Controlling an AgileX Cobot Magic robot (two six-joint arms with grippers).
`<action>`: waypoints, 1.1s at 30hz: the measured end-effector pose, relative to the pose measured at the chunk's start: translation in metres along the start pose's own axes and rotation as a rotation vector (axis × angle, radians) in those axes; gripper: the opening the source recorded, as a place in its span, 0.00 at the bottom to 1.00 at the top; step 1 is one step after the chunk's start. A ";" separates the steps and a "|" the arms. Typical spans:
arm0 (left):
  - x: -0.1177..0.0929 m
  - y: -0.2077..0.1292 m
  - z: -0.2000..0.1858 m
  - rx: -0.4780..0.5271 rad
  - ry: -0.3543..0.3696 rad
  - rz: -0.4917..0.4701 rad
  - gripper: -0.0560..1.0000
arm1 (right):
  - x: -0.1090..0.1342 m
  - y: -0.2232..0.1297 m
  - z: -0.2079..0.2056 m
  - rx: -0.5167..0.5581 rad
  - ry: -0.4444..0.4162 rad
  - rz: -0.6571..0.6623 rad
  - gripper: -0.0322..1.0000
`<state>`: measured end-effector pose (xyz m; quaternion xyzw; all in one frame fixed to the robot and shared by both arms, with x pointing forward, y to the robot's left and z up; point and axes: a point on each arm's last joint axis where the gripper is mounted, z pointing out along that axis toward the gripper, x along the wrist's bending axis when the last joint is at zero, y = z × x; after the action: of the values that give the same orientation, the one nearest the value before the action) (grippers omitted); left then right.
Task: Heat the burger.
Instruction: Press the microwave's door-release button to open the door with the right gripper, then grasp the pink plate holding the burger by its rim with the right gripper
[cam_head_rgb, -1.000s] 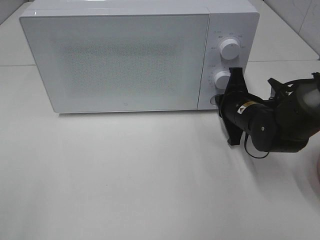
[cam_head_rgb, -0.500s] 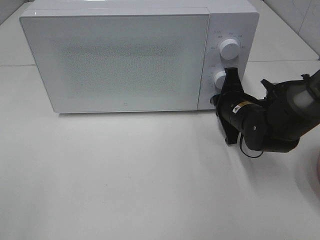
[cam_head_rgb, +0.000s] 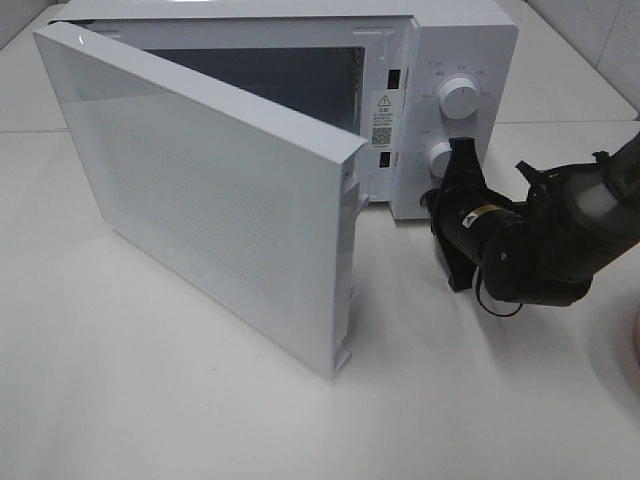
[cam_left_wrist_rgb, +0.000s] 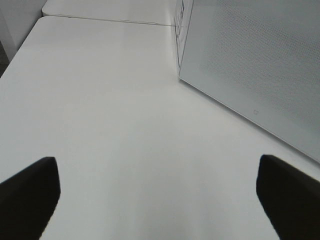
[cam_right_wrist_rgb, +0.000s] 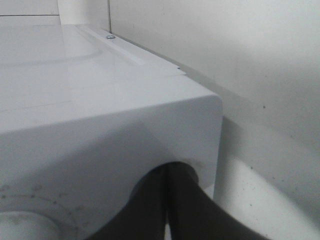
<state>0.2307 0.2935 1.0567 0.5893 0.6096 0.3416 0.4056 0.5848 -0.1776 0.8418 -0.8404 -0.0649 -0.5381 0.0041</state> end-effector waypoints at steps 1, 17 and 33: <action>0.000 0.000 0.000 0.000 0.000 0.000 0.99 | 0.000 0.000 0.000 0.000 0.000 0.000 0.03; 0.000 0.000 0.000 0.000 0.000 0.000 0.99 | 0.000 0.000 -0.005 0.019 0.029 -0.025 0.03; 0.000 0.000 0.000 0.001 0.000 0.000 0.99 | 0.005 0.011 -0.031 0.056 0.088 0.016 0.03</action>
<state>0.2307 0.2935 1.0566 0.5895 0.6098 0.3413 0.4053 0.5602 -0.1906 0.8600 -0.8161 -0.0727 -0.5722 0.0349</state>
